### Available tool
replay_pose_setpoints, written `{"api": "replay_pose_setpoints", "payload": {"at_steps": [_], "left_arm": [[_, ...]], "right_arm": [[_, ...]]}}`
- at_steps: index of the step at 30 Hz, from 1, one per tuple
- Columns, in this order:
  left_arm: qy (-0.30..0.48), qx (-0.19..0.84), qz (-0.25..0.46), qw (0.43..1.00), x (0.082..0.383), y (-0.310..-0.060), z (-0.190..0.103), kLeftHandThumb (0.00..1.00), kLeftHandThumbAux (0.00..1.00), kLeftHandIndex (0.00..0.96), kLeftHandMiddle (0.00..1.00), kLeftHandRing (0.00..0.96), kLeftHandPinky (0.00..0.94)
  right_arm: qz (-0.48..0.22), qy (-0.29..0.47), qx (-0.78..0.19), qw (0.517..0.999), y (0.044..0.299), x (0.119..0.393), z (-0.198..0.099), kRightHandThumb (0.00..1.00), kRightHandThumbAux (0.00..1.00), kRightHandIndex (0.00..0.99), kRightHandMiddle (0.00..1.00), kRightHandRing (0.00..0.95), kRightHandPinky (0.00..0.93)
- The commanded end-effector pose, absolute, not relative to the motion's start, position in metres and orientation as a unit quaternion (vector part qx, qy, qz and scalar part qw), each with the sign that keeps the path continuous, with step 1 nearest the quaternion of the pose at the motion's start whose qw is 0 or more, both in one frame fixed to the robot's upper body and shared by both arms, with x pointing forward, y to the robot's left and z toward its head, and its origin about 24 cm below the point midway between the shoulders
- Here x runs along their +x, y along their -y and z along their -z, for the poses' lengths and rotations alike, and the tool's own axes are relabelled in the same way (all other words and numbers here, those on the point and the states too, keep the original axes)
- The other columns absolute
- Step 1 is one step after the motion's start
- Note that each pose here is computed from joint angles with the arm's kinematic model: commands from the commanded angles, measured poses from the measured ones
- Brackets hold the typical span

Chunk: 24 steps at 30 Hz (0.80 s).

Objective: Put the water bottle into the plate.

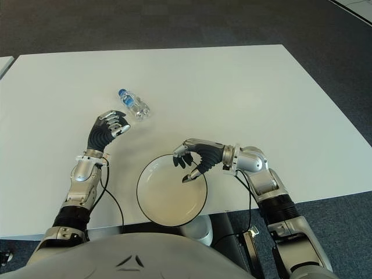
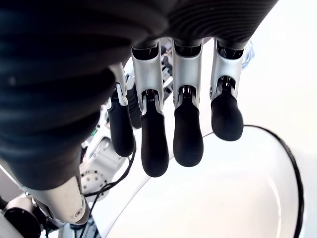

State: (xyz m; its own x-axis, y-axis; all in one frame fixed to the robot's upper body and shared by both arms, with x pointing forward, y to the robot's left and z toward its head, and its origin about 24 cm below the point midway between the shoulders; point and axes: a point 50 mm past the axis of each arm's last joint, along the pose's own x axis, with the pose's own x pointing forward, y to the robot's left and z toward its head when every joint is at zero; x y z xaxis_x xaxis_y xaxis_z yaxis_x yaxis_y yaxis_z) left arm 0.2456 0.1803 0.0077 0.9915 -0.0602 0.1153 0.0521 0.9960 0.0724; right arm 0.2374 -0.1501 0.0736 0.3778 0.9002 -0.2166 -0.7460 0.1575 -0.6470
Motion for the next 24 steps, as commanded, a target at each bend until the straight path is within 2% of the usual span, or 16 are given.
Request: {"api": "replay_pose_setpoints", "payload": {"at_steps": [1,9,24], "left_arm": [[0.057,0.025,0.027,0.998,0.243,-0.180,-0.006,0.837,0.674,0.404,0.547,0.670,0.647],[0.062,0.006,0.024,0.998,0.241,-0.181,-0.008,0.835,0.675,0.399,0.543,0.657,0.628],[0.064,0.007,0.016,0.998,0.240,-0.183,-0.011,0.834,0.676,0.396,0.545,0.663,0.643]], "right_arm": [[-0.537,0.074,-0.344,0.767,0.145,0.245,-0.061,0.701,0.735,0.429,0.573,0.603,0.608],[-0.491,0.055,-0.354,0.794,0.128,0.259,-0.041,0.698,0.737,0.423,0.540,0.574,0.590],[-0.434,0.093,-0.391,0.806,0.112,0.263,-0.042,0.697,0.739,0.421,0.490,0.505,0.522]]}}
